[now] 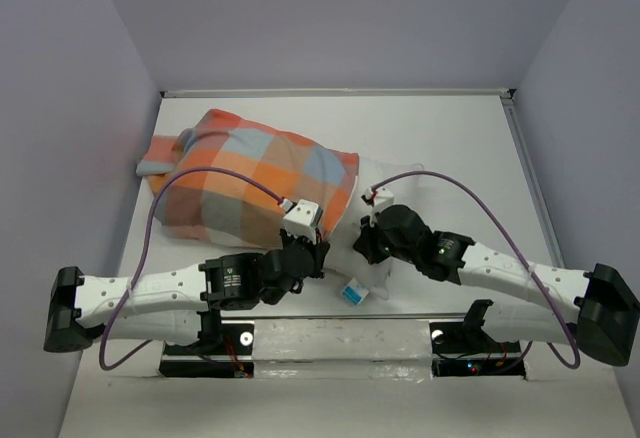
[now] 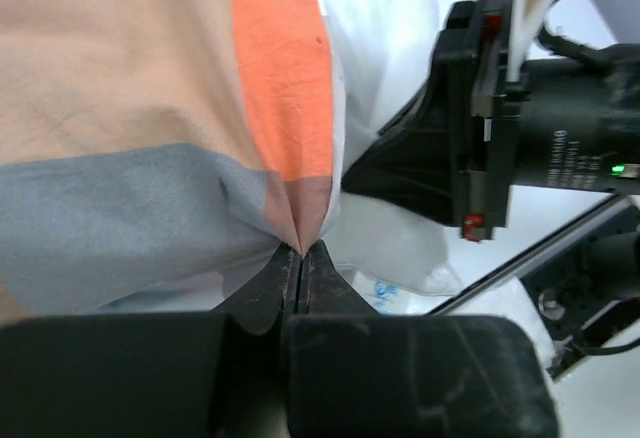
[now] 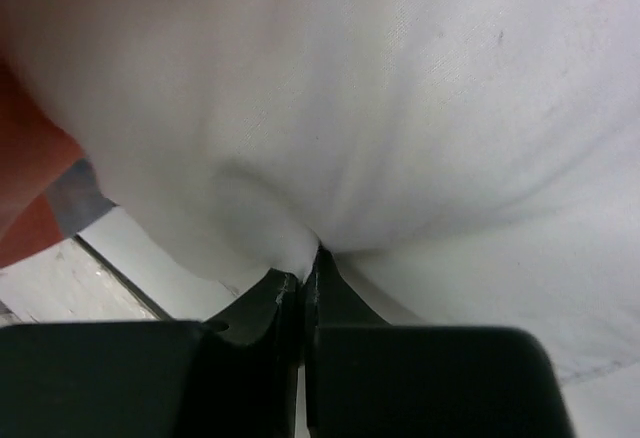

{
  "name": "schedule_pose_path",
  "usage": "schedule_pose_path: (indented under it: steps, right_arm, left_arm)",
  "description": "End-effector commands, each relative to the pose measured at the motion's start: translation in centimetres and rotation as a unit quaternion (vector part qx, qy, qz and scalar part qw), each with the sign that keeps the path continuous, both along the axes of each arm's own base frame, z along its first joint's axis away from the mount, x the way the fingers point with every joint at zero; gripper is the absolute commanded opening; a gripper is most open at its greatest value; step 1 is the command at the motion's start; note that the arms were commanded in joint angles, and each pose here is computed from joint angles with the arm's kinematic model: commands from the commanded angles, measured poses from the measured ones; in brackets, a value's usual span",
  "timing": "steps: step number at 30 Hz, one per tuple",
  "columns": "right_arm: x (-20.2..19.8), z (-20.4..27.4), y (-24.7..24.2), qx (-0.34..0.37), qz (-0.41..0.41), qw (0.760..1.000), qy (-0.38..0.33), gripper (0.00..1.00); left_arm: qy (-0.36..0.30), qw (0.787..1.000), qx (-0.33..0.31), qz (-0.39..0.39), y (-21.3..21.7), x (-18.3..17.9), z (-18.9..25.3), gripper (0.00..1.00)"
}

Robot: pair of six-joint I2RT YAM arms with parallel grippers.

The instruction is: Put the pillow into the pillowcase

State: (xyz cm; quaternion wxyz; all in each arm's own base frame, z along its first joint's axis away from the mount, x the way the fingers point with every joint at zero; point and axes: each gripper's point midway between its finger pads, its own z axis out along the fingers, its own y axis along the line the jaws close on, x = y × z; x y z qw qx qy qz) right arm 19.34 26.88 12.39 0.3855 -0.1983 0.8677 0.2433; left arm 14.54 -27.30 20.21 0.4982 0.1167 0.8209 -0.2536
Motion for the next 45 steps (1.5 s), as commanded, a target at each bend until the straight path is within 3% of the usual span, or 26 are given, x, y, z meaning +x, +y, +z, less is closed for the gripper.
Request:
schedule_pose_path:
  steps: [1, 4, 7, 10, 12, 14, 16, 18, 26, 29, 31, 32, 33, 34, 35, 37, 39, 45]
  right_arm:
    - [-1.9, 5.7, 6.0, 0.182, 0.104, 0.978, -0.019, 0.00]
    - [-1.5, 14.4, 7.0, 0.277, 0.125, 0.947, -0.106, 0.00]
    - [-0.8, 22.5, 4.6, 0.326, 0.093, 0.917, -0.208, 0.00]
    - [-0.2, 25.6, 1.9, 0.363, 0.036, 0.896, -0.253, 0.00]
    - [0.6, 22.7, 2.7, 0.368, 0.019, 0.903, -0.221, 0.00]
    - [2.8, 15.5, 5.9, 0.317, 0.003, 0.935, -0.158, 0.00]
    - [4.4, 9.3, 8.0, 0.276, -0.022, 0.956, -0.093, 0.00]
    - [5.1, 7.6, 8.4, 0.292, -0.047, 0.952, -0.078, 0.00]
    - [7.3, 6.3, 6.9, 0.276, -0.117, 0.949, -0.103, 0.00]
    - [6.1, 7.0, 7.7, 0.288, -0.074, 0.950, -0.100, 0.00]
    - [3.9, 7.3, 9.0, 0.303, -0.009, 0.950, -0.075, 0.00]
    - [3.0, 6.5, 9.0, 0.297, 0.011, 0.953, -0.062, 0.20]
    - [2.0, 6.1, 9.0, 0.290, 0.026, 0.955, -0.051, 0.31]
    - [1.6, 5.6, 8.5, 0.276, 0.025, 0.960, -0.045, 0.42]
    - [1.0, 5.4, 6.9, 0.257, 0.018, 0.965, -0.040, 0.67]
    - [1.1, 6.0, 4.8, 0.228, -0.004, 0.972, -0.061, 0.82]
    - [1.0, 7.2, 1.8, 0.195, -0.030, 0.977, -0.076, 0.88]
    - [4.9, 9.7, -4.4, 0.142, -0.118, 0.976, -0.117, 0.84]
  left_arm:
    - [-0.032, 0.990, -0.125, -0.063, -3.5, -0.8, 7.1, 0.00]
    - [-0.049, 0.985, -0.129, -0.102, -5.8, -1.2, 10.2, 0.00]
    - [-0.047, 0.981, -0.129, -0.141, -8.1, -2.0, 11.3, 0.00]
    - [-0.051, 0.966, -0.175, -0.182, -9.2, -3.3, 13.9, 0.00]
    - [-0.064, 0.952, -0.221, -0.202, -9.2, -4.1, 17.3, 0.00]
    - [-0.071, 0.933, -0.266, -0.232, -8.9, -5.5, 20.6, 0.00]
    - [-0.054, 0.924, -0.283, -0.251, -8.8, -6.5, 20.8, 0.00]
    - [-0.044, 0.917, -0.308, -0.251, -8.1, -7.0, 21.0, 0.00]
    - [0.009, 0.928, -0.331, -0.170, -3.0, -5.7, 14.5, 0.00]
    - [0.031, 0.939, -0.309, -0.146, -2.2, -5.3, 11.5, 0.00]
    - [0.044, 0.949, -0.279, -0.137, -2.6, -5.0, 9.2, 0.10]
    - [0.058, 0.960, -0.241, -0.133, -3.1, -4.9, 7.1, 0.31]
    - [0.063, 0.964, -0.221, -0.131, -3.3, -4.9, 6.3, 0.44]
    - [0.065, 0.967, -0.209, -0.130, -3.4, -4.8, 6.4, 0.70]
    - [0.072, 0.972, -0.182, -0.128, -3.4, -4.8, 5.3, 0.81]
    - [0.061, 0.972, -0.181, -0.134, -3.4, -4.8, 6.5, 0.99]
    - [0.048, 0.973, -0.183, -0.131, -3.0, -4.6, 7.9, 0.99]
    - [-0.022, 0.983, -0.163, -0.080, -1.0, -2.0, 14.1, 0.99]
